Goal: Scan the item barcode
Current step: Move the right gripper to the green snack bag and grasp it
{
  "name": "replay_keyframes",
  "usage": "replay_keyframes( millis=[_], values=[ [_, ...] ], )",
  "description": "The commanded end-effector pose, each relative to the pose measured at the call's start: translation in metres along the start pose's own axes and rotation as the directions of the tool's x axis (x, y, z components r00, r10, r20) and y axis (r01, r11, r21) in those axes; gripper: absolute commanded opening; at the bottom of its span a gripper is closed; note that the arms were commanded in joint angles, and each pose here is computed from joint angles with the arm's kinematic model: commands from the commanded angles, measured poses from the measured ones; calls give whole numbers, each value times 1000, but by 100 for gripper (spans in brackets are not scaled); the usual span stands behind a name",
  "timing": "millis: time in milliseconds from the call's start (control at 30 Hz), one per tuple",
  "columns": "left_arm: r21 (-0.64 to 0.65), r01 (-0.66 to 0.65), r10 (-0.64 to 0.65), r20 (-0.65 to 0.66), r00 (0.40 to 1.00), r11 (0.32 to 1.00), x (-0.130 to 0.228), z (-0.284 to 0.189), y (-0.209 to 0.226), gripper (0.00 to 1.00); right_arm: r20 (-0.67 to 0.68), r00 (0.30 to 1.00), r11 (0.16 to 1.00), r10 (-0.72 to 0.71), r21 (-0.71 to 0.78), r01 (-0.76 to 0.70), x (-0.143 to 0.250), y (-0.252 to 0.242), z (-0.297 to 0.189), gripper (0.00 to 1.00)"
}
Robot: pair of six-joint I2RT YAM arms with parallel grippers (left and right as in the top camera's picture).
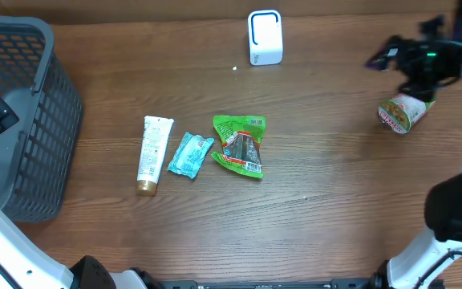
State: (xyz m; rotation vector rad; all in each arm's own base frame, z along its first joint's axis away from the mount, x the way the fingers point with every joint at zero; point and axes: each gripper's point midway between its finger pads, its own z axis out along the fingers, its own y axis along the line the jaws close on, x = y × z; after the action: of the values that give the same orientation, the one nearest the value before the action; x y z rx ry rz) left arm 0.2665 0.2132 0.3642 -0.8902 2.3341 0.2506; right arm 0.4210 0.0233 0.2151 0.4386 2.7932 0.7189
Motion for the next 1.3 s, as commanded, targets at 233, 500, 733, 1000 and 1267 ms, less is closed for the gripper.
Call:
replay_keyframes(
  millis=[233,500,733,1000,1267],
  values=[
    [6,7,-7,21,1000,1000,-3,-6,-1,100,-154,919,931,-363,-30,363,73,83,92,100],
    [6,7,-7,21,1000,1000,-3,-6,-1,100,-142,755,766,-640,-49,641,116,120,154,100],
    [6,7,-7,21,1000,1000,-3,-6,-1,100,-62,643,646,-763,-82,759,125,146,183,99],
    [6,7,-7,21,1000,1000,-3,-6,-1,100,-21,730,729,-683,-84,679,110,150,239,92],
    [6,7,-7,21,1000,1000,-3,-6,-1,100,-82,920,920,-383,53,388,108,115,273,88]
  ],
)
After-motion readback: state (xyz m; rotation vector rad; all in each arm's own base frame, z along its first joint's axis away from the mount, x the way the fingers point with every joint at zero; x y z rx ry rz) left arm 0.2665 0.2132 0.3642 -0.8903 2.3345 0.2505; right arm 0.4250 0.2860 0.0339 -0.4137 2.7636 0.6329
